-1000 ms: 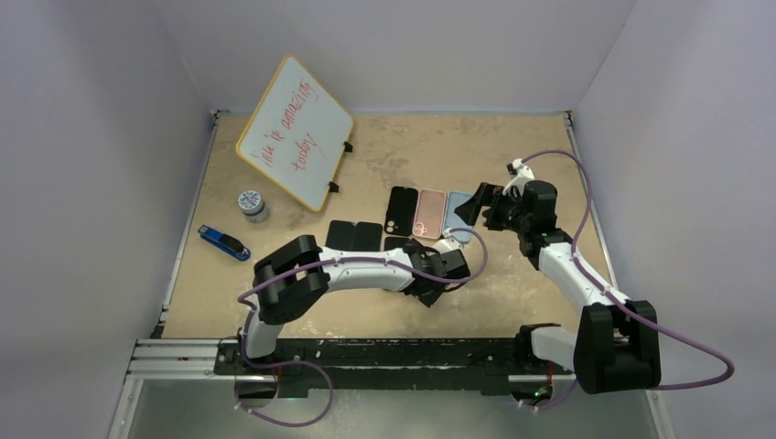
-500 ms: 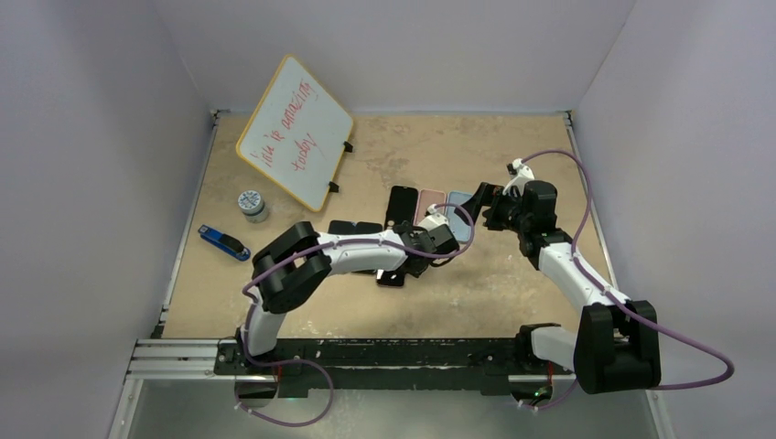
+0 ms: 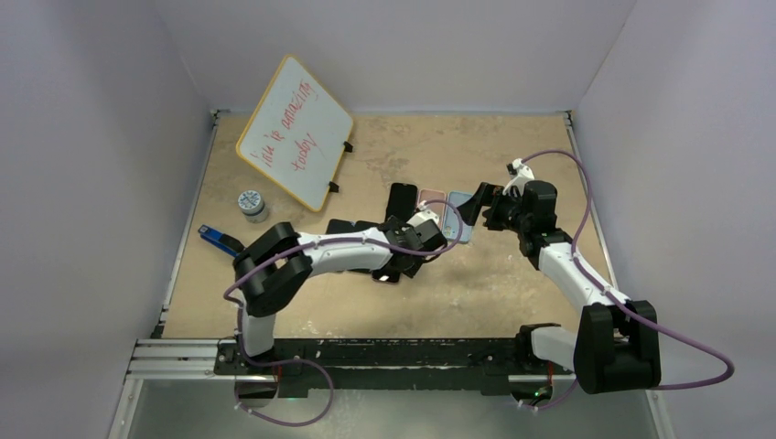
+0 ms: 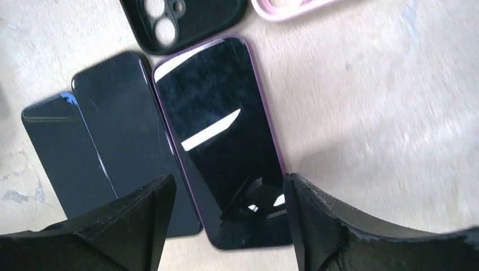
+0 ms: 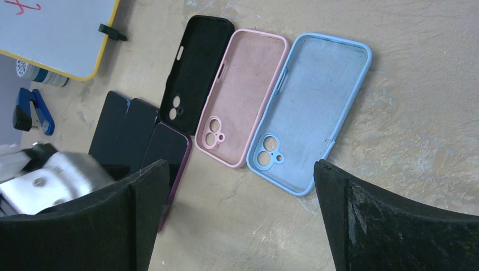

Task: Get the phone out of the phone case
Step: Place the phone at the center of the board, then move the phone to the center of the board.

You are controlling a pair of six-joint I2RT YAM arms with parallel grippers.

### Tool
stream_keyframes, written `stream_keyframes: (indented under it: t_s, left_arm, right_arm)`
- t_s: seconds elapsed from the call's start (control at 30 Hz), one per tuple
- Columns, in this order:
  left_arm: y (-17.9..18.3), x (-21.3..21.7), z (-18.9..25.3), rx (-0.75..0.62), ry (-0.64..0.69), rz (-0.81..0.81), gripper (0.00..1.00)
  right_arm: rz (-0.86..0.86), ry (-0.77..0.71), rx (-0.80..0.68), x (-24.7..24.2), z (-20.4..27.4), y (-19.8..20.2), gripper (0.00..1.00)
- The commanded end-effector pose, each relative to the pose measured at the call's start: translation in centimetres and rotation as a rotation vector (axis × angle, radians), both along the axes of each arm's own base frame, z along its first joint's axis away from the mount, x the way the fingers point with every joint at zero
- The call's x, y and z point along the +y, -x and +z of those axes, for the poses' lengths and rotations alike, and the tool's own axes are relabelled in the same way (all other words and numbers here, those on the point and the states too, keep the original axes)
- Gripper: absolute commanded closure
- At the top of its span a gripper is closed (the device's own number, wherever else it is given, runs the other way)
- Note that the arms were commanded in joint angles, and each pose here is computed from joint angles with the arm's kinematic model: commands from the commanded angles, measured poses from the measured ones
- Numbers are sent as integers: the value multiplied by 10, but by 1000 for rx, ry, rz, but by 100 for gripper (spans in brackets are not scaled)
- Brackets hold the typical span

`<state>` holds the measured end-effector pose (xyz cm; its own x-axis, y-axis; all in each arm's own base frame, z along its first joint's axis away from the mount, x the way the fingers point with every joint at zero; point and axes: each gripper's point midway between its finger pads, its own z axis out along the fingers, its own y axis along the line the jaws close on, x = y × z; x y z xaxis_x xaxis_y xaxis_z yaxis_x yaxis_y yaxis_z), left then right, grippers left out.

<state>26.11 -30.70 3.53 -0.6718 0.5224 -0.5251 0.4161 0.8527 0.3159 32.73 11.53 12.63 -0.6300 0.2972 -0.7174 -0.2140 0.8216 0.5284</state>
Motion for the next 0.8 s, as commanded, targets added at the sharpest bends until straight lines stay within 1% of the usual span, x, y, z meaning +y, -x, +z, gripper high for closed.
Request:
stream_keyframes:
  t_s: [0.0,0.23,0.4,0.5,0.77]
  left_arm:
    - [27,-6,31,41,153,-44,27]
    - [78,-12,35,158,303,-96,27]
    - [98,-25,21,254,387,-117,27]
    - [101,-25,8,275,388,-106,27]
    - [93,-19,-13,253,318,-76,27]
  right_arm:
    - [16,-6,-48,3,12,-2,1]
    - [13,-4,-46,3,12,-2,1]
    - [8,-2,-51,2,13,-2,1]
    - [8,-1,-53,2,14,-1,1]
    - [9,-3,-55,2,14,-1,1]
